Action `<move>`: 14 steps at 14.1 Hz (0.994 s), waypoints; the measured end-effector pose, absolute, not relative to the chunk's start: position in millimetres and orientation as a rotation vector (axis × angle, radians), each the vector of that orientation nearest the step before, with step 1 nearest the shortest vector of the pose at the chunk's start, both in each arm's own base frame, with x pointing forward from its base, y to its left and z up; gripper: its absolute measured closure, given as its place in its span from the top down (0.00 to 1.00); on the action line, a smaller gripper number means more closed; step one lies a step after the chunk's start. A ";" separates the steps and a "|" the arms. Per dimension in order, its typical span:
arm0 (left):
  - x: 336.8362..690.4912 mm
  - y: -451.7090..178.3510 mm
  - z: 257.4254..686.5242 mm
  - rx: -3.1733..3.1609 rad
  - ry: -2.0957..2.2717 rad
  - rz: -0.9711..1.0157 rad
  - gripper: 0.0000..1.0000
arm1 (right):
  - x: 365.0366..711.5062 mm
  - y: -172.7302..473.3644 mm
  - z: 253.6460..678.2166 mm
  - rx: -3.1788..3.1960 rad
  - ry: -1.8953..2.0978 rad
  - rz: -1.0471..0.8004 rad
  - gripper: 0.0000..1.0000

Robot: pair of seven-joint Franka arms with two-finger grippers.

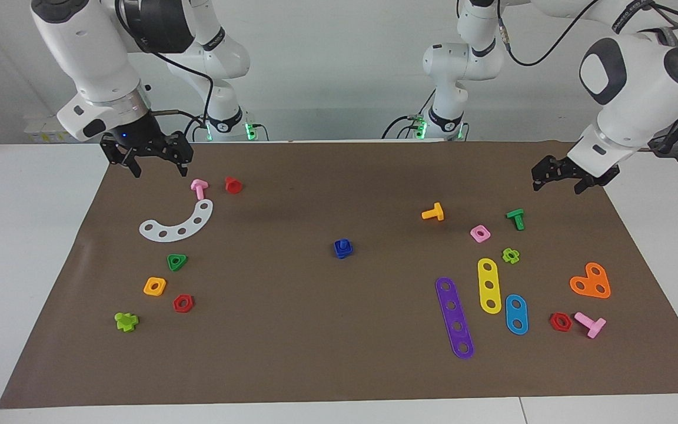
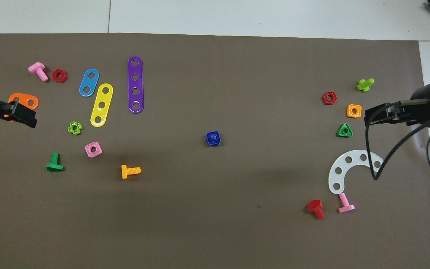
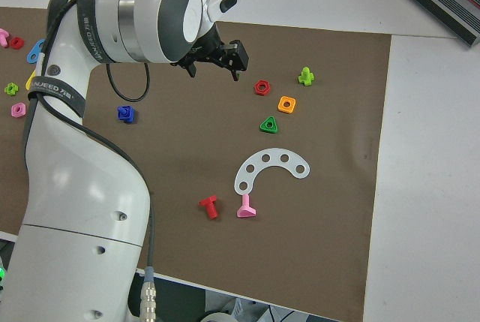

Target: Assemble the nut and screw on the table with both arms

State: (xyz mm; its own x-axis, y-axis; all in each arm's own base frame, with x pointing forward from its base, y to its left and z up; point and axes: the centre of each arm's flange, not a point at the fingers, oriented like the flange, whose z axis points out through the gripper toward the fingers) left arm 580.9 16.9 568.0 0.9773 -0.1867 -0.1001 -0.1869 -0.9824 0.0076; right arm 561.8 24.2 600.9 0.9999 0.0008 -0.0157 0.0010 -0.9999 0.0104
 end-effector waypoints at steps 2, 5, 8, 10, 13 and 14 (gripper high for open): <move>577.6 12.0 587.3 -3.123 0.293 0.063 1.00 | 561.8 24.9 601.0 3.131 0.003 -0.025 1.00; 582.6 6.7 593.7 -3.122 0.270 -0.025 1.00 | 560.5 25.1 603.7 3.131 -0.044 -0.017 1.00; 583.3 7.0 594.3 -3.122 0.265 -0.036 1.00 | 558.2 23.9 608.2 3.119 -0.080 -0.003 1.00; 583.4 7.7 594.3 -3.122 0.264 -0.037 1.00 | 558.2 23.0 608.5 3.110 -0.112 -0.001 1.00; 583.3 10.8 594.3 -3.122 0.255 -0.037 1.00 | 558.1 22.9 608.6 3.108 -0.126 0.000 1.00; 583.2 12.4 594.3 -3.123 0.251 -0.037 1.00 | 558.1 22.9 608.6 3.108 -0.126 0.000 1.00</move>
